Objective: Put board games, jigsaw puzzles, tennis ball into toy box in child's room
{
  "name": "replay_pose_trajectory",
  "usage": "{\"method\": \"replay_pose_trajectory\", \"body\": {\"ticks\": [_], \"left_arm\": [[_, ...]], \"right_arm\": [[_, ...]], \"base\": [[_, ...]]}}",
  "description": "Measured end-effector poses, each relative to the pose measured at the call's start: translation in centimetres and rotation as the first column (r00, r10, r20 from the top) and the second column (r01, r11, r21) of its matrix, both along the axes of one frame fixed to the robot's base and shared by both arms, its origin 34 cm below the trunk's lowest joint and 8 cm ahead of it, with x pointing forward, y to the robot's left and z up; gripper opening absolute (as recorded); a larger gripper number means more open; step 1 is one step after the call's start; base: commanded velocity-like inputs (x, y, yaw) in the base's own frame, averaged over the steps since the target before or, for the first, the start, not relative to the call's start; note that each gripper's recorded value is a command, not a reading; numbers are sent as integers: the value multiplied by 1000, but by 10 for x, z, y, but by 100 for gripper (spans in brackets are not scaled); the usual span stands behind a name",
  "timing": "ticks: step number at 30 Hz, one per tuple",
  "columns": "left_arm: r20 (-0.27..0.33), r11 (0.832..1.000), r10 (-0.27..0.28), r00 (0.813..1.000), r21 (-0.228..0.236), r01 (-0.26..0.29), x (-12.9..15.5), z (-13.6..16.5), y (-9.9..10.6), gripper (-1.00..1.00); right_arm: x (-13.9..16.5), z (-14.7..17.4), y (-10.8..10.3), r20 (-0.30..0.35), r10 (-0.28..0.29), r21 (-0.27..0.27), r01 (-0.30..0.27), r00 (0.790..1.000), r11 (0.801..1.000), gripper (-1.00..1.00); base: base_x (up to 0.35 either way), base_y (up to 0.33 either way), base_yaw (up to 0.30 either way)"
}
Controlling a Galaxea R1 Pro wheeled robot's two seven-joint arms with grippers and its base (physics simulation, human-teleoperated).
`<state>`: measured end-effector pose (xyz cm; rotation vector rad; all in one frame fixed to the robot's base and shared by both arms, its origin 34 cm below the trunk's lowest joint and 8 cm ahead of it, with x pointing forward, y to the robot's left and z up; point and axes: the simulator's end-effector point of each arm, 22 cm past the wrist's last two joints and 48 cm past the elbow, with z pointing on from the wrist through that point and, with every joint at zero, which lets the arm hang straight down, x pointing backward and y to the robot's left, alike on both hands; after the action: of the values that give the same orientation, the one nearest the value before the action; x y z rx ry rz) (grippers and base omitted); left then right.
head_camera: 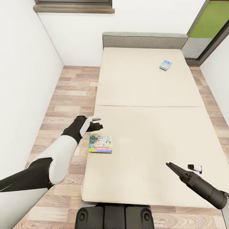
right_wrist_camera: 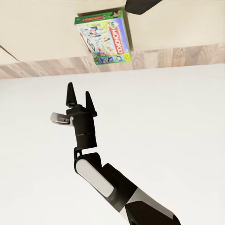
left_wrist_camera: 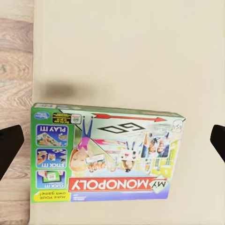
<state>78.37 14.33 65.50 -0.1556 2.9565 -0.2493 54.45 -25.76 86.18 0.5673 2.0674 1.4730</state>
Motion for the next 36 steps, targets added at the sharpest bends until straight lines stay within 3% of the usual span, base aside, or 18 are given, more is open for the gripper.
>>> {"method": "replay_pose_trajectory", "body": {"ticks": [36], "left_arm": [[-28, 1000, 7, 1000, 0, -7, -9, -31, 2, 100]], "right_arm": [[-9, -25, 0, -59, 0, -1, 0, 998, 1000, 100]], "base": [[0, 0, 0]]}}
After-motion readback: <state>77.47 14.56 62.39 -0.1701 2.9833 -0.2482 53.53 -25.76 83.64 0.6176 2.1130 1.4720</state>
